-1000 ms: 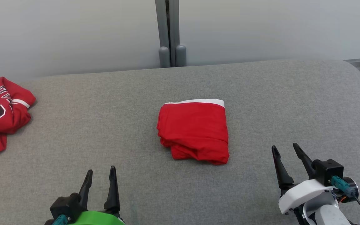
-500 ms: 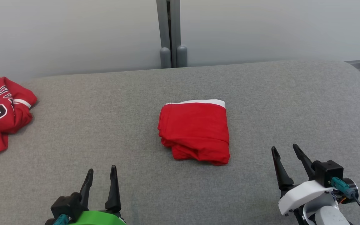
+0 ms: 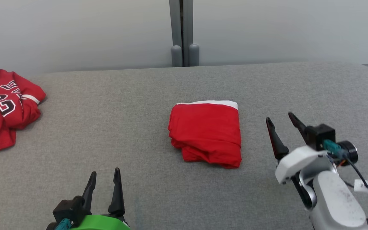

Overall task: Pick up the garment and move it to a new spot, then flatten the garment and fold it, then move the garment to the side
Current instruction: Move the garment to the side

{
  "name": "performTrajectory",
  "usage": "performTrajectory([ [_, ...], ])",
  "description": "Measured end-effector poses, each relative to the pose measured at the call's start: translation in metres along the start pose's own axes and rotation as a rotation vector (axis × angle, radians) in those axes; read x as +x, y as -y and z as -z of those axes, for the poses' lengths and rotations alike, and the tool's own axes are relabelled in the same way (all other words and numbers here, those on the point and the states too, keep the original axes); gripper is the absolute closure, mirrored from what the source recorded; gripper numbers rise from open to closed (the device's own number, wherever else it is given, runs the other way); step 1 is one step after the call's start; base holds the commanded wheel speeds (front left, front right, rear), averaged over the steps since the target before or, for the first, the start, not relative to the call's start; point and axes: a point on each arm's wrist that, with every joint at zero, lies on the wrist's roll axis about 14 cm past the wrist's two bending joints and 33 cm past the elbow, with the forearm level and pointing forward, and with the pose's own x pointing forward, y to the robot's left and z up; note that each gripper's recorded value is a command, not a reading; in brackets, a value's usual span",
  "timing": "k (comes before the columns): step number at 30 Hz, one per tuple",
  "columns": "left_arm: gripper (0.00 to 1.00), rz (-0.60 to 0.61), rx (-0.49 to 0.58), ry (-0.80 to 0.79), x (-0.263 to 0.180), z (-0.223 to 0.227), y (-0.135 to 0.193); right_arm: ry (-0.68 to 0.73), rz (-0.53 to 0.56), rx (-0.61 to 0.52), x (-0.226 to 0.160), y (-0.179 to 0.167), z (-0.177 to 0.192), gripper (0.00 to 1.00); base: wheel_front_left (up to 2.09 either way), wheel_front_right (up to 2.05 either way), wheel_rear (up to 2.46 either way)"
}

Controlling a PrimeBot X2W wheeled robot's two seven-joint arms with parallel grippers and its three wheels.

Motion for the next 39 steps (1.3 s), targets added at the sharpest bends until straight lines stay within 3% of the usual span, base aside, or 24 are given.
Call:
performTrajectory([
  [7, 0.00, -0.040, -0.009, 0.000, -0.006, 0.000, -0.010, -0.192, -0.070, -0.037, 0.044, -0.021, 0.004, 0.00, 0.00, 0.00, 0.00],
  [13, 0.00, -0.091, -0.017, 0.003, -0.007, -0.001, -0.023, -0.366, -0.104, -0.036, 0.066, -0.030, 0.029, 0.00, 0.00, 0.00, 0.00],
  [24, 0.00, -0.177, -0.027, -0.032, -0.010, 0.009, -0.047, -0.714, -0.155, 0.031, 0.068, -0.043, 0.113, 0.00, 0.00, 0.00, 0.00],
  [30, 0.00, -0.207, -0.026, -0.045, -0.008, 0.012, -0.055, -0.793, -0.189, 0.061, 0.067, -0.055, 0.140, 0.00, 0.00, 0.00, 0.00],
  [31, 0.00, -0.211, -0.025, -0.048, -0.008, 0.013, -0.056, -0.796, -0.196, 0.064, 0.068, -0.057, 0.142, 0.40, 0.00, 0.00, 0.00],
  [32, 0.00, -0.213, -0.025, -0.052, -0.008, 0.014, -0.057, -0.795, -0.201, 0.067, 0.069, -0.058, 0.142, 0.55, 0.00, 0.00, 0.00],
  [34, 0.00, -0.213, -0.022, -0.057, -0.006, 0.015, -0.057, -0.789, -0.217, 0.068, 0.072, -0.063, 0.143, 0.73, 0.00, 0.00, 0.00],
  [36, 0.00, -0.204, -0.018, -0.055, -0.002, 0.014, -0.056, -0.784, -0.224, 0.067, 0.072, -0.065, 0.143, 1.00, 0.00, 0.00, 0.00],
  [39, 0.00, -0.180, -0.011, -0.056, 0.004, 0.014, -0.051, -0.758, -0.235, 0.047, 0.074, -0.065, 0.140, 1.00, 0.00, 0.00, 0.00],
])
